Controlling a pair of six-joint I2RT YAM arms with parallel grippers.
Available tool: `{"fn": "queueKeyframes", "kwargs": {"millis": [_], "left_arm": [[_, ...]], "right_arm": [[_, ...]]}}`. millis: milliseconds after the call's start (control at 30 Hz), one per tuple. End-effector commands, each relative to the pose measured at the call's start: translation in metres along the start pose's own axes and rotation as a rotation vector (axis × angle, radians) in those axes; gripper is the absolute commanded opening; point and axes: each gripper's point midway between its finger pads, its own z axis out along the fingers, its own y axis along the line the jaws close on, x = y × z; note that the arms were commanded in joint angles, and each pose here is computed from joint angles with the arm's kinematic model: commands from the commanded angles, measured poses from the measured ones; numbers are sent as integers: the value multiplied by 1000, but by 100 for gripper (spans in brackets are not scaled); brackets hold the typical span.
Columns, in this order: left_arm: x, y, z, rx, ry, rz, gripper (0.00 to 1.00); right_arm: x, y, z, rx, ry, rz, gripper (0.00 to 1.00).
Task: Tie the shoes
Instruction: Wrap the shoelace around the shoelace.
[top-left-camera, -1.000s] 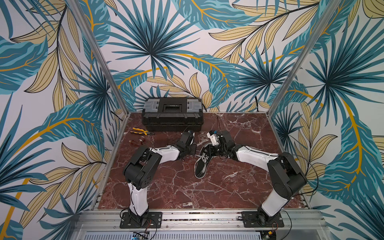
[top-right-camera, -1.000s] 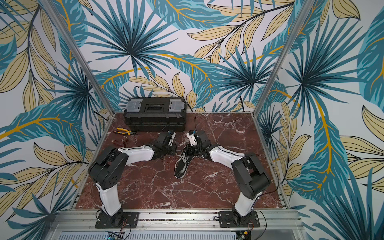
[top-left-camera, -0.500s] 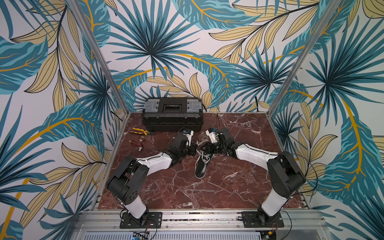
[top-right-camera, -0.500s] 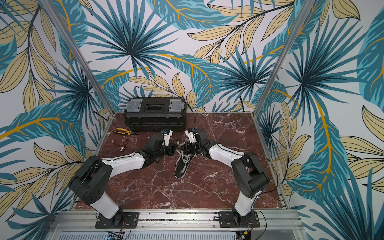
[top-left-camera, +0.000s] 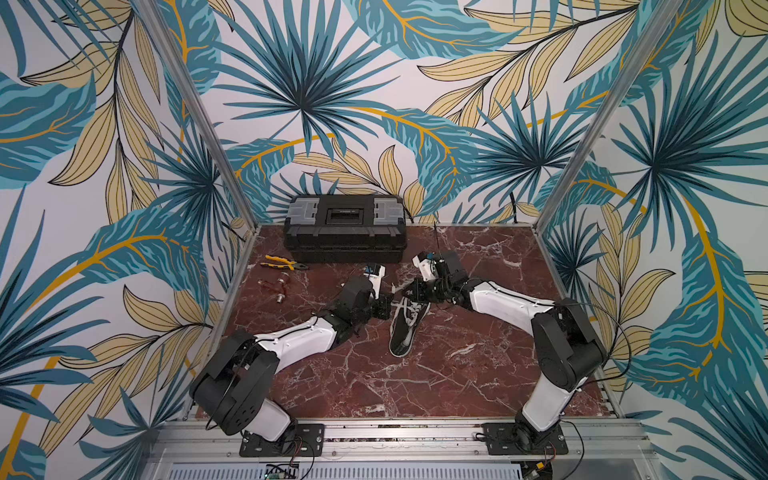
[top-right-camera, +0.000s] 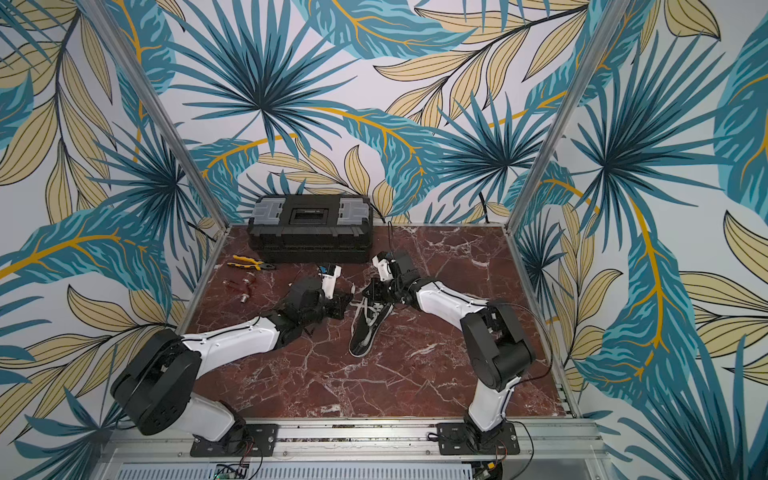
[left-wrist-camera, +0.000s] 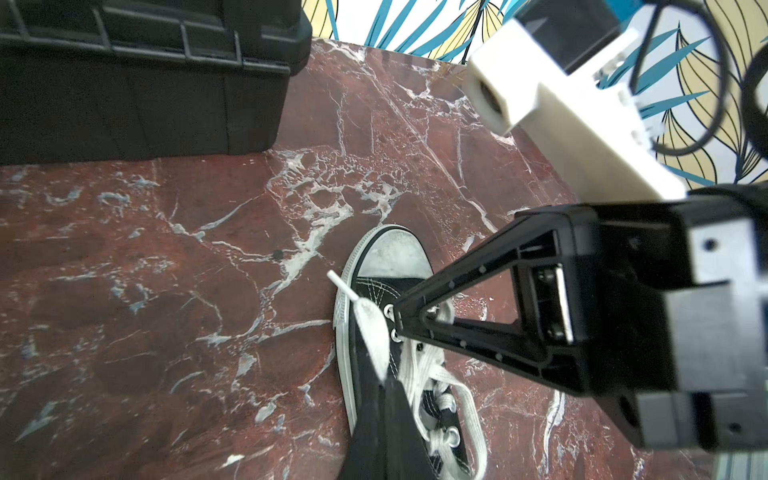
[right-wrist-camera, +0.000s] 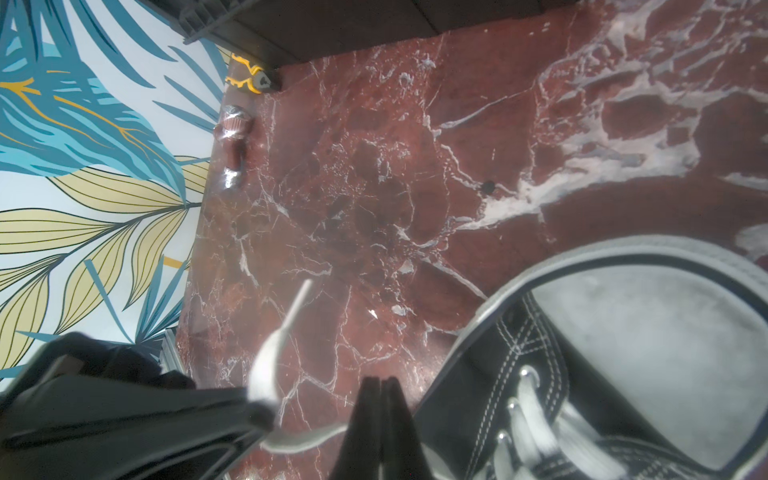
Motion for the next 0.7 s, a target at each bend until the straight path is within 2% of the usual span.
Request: {"fn": "queueKeyframes", "kwargs": {"millis": [0,233,667], "left_arm": [[-2,0,-9,-7,-28,29,0],[14,-28,-2,92,21,127,0],[35,-57,1,197,51,321,0]], "right_arm": [[2,-3,4,9,32,16,0],[3,-3,9,8,55,18,0],[4,3,7,-17,99,-3,0]]}}
